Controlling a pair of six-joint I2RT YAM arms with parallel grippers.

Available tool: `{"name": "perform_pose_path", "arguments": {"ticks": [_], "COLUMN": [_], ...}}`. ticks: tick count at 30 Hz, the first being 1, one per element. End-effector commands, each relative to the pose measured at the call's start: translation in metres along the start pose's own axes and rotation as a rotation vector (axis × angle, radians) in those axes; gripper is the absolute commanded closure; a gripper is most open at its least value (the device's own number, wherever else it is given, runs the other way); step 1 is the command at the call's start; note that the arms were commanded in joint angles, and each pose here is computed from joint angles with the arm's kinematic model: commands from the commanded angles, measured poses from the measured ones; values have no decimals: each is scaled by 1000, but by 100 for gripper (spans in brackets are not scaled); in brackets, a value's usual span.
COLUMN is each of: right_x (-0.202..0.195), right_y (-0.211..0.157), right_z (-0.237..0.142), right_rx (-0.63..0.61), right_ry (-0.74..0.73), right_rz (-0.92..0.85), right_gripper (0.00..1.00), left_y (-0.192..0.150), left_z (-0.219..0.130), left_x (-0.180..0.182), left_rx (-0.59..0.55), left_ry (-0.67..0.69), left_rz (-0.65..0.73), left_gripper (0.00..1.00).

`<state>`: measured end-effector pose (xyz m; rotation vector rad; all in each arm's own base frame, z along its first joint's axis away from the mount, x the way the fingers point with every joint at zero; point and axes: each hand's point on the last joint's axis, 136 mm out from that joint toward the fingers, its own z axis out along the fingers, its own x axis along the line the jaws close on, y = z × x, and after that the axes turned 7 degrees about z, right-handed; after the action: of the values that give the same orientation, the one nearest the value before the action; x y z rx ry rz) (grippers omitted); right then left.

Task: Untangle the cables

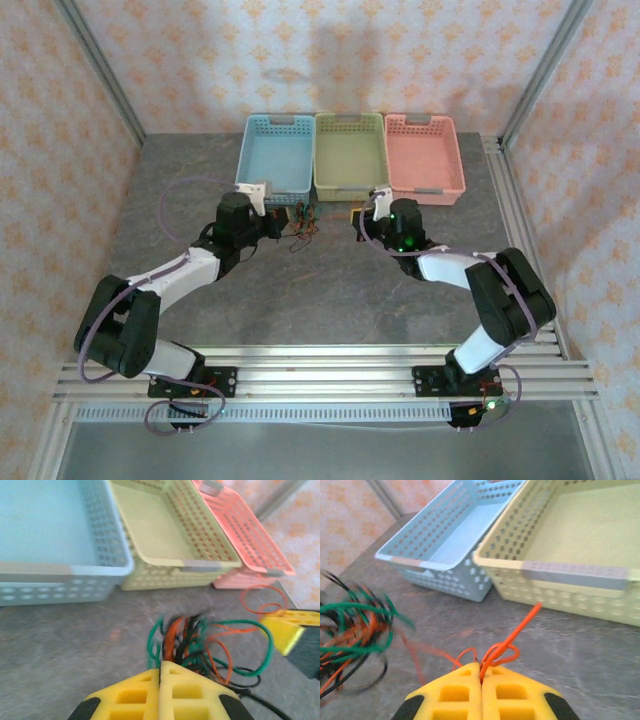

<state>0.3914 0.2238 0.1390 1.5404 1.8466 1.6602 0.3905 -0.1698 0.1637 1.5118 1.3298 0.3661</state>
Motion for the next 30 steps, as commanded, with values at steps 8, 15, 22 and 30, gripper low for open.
{"name": "perform_pose_path", "arguments": {"ticks": [8,15,22,30], "right_x": [-60,-5,-10,-12], "right_y": [36,36,34,33], "right_z": [-33,-20,-17,-17], "right_rx": [-198,-185,-168,-166], "right_ry": [-342,-27,-65,-70], "right_rz": [42,22,22,21], "right_gripper": [100,100,100,100], "left_y": [22,20,-26,-56], "left_z": [-31,-4,50,76], "left_x": [56,7,-45,-26], "left_rx": [-157,-73,271,527], "left_ry": [246,9,-28,80], "left_rz": [-99,-21,159,145], "left_gripper": [100,92,27,27]}}
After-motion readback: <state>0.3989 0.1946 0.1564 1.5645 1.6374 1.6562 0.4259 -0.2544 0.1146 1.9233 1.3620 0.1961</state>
